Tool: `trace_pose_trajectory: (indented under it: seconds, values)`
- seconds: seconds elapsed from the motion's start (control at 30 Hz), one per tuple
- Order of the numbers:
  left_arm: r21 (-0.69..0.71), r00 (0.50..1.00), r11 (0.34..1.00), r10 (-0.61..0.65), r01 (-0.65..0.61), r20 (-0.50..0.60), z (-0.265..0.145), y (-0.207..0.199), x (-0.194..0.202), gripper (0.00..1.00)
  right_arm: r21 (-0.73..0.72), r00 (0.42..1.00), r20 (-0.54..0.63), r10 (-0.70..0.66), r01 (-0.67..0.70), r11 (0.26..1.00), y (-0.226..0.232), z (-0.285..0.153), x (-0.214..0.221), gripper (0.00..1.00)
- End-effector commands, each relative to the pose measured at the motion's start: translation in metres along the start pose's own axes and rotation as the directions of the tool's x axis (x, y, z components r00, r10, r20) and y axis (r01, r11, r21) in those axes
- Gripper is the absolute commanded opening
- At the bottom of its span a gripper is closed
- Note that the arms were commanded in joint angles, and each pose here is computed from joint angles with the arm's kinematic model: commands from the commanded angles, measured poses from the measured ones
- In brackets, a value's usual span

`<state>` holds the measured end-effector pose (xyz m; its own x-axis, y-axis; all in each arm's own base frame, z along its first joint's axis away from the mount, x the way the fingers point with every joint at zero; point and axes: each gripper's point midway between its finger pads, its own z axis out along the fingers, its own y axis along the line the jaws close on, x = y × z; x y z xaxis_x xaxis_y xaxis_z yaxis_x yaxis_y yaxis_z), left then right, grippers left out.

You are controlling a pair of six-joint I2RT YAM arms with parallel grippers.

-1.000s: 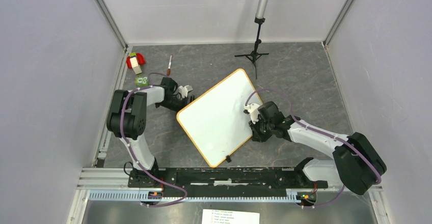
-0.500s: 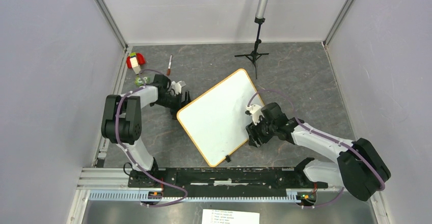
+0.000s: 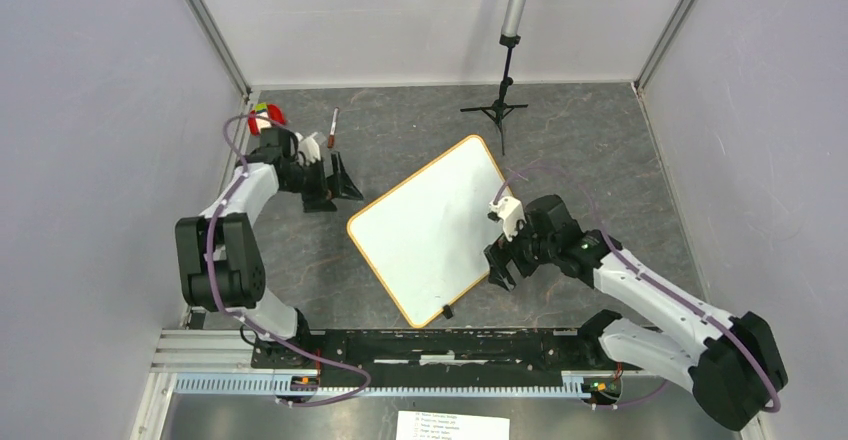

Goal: Write a sentence on the whiteboard
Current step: Adjust the whiteboard at the center of the board, then pick up the whiteboard marker from the center of the board.

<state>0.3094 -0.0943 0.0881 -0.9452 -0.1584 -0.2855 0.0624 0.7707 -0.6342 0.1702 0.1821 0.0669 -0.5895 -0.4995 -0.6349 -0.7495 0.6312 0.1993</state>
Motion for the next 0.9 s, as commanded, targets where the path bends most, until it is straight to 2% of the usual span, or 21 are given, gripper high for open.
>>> trace_pose_trajectory:
  seconds: [0.0,0.1,0.17,0.3,0.4,0.53,0.6,0.73,0.87]
  values:
    - [-0.171,0.961,0.97,0.203,-0.171,0.188,-0.058,-0.01,-0.062,1.0,0.045,0.985,0.136,-0.103,0.098,0.994,-0.005,-0.035,-0.057,0.98]
    - [-0.31,0.91,0.919,0.327,-0.243,0.254,-0.096,-0.014,-0.099,1.0,0.129,0.968,0.192,-0.162,0.139,0.982,-0.021,-0.06,-0.092,0.98]
    - [-0.398,0.883,0.886,0.368,-0.238,0.29,-0.115,-0.011,-0.119,1.0,0.176,0.954,0.233,-0.189,0.15,0.973,-0.029,-0.078,-0.115,0.98]
    - [-0.537,0.816,0.8,0.485,-0.268,0.315,-0.133,0.002,-0.158,1.0,0.222,0.926,0.283,-0.249,0.189,0.957,-0.038,-0.105,-0.149,0.98]
    - [-0.543,0.835,0.781,0.497,-0.31,0.237,-0.124,0.012,-0.182,1.0,0.221,0.908,0.306,-0.286,0.224,0.949,-0.044,-0.122,-0.173,0.98]
    - [-0.489,0.845,0.815,0.473,-0.311,0.25,-0.091,0.023,-0.209,0.97,0.211,0.899,0.321,-0.299,0.24,0.948,-0.053,-0.134,-0.196,0.98]
    - [-0.504,0.851,0.811,0.464,-0.298,0.244,-0.076,0.032,-0.221,0.94,0.201,0.901,0.324,-0.289,0.233,0.952,-0.058,-0.133,-0.202,0.98]
    - [-0.506,0.886,0.821,0.414,-0.264,0.209,-0.04,0.051,-0.236,0.82,0.173,0.91,0.35,-0.222,0.171,0.97,-0.069,-0.128,-0.21,0.98]
    - [-0.519,0.884,0.816,0.413,-0.254,0.218,-0.01,0.065,-0.252,0.77,0.115,0.918,0.36,-0.164,0.131,0.985,-0.069,-0.112,-0.204,0.98]
